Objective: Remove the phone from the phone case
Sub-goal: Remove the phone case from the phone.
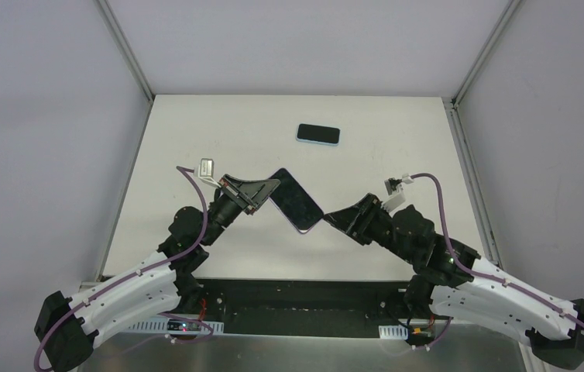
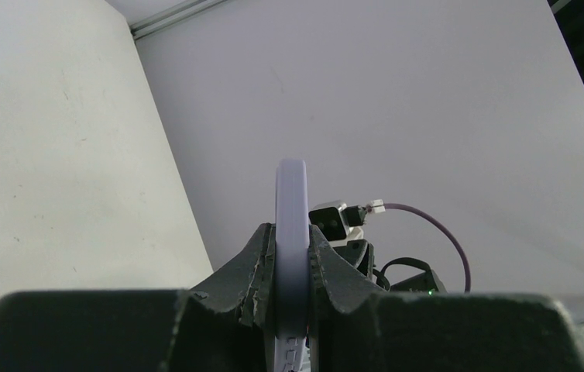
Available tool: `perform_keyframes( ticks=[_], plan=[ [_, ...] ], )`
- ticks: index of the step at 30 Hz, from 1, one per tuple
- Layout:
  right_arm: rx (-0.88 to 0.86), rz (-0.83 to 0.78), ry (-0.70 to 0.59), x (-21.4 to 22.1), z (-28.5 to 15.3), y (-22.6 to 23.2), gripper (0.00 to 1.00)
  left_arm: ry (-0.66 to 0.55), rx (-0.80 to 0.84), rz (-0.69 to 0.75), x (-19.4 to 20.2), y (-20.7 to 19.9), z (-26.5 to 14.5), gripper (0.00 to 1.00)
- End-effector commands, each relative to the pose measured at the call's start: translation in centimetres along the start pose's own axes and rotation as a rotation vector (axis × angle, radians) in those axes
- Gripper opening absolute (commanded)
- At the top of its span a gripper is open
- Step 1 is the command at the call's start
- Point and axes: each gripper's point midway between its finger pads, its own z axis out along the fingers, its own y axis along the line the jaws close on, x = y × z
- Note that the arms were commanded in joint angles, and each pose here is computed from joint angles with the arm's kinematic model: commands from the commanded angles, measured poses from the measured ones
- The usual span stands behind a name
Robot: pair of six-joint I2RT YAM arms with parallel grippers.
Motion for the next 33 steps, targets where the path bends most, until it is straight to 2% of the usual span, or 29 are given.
perform_keyframes(
  ticks=[1, 33],
  plan=[
    [-0.037, 0.013, -0.043, -1.1, -0.4, 1.2, 0.51, -0.044, 0.188, -0.057, -1.9, -6.3, 0.0, 0.0],
    [0.003, 0.031, -0.026, -0.5, -0.1, -0.5, 0.51, -0.063, 0.196, -0.05, -2.3, -6.7, -0.2, 0.0]
  ],
)
